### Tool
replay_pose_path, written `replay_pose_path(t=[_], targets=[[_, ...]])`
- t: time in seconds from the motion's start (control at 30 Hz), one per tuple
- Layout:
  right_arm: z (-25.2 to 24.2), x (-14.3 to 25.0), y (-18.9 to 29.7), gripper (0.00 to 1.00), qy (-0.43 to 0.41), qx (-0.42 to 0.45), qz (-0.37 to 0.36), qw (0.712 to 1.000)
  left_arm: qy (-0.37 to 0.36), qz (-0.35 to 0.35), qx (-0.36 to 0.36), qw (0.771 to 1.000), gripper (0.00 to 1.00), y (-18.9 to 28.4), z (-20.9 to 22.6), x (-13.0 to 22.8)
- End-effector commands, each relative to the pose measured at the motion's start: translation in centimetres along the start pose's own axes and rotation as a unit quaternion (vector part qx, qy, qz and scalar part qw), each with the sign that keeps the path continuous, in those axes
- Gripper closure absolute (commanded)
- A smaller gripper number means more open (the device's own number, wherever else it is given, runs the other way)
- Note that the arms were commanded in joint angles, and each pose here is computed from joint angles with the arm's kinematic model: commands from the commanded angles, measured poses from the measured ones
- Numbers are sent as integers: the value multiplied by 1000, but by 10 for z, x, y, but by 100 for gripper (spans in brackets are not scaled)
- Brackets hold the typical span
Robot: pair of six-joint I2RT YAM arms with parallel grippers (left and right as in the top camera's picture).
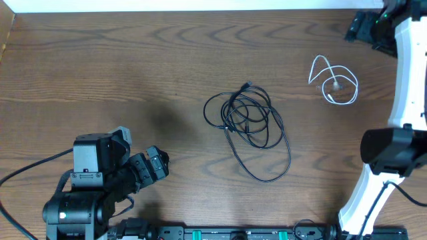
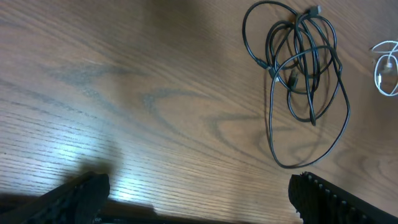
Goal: Untangle cables
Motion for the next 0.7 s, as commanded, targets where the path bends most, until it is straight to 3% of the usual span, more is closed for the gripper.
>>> replay_pose_path(t=[0.0, 0.17, 0.27, 0.33, 0.67], targets=[[13, 8, -7, 1, 3, -35, 28, 999, -7, -4, -3, 1000, 2, 1, 1, -1], [51, 27, 3, 1, 36, -176, 76, 981, -7, -4, -3, 1000, 2, 1, 1, -1], [88, 47, 22, 1, 117, -297, 101, 942, -7, -4, -3, 1000, 2, 1, 1, -1], [109, 62, 30, 1, 167, -325, 112, 924, -7, -4, -3, 1000, 2, 1, 1, -1], [170, 132, -3, 1, 329, -211, 173, 904, -7, -4, -3, 1000, 2, 1, 1, -1]])
Point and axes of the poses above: each gripper's point midway between its finger pads, its own y axis back along the fingers, its own z axis along the line the jaws close on, x = y × z, the point moved 3 cm from there along y, back along the fingers, and after that the axes turned 8 degrees about y, right-handed, at the moved point
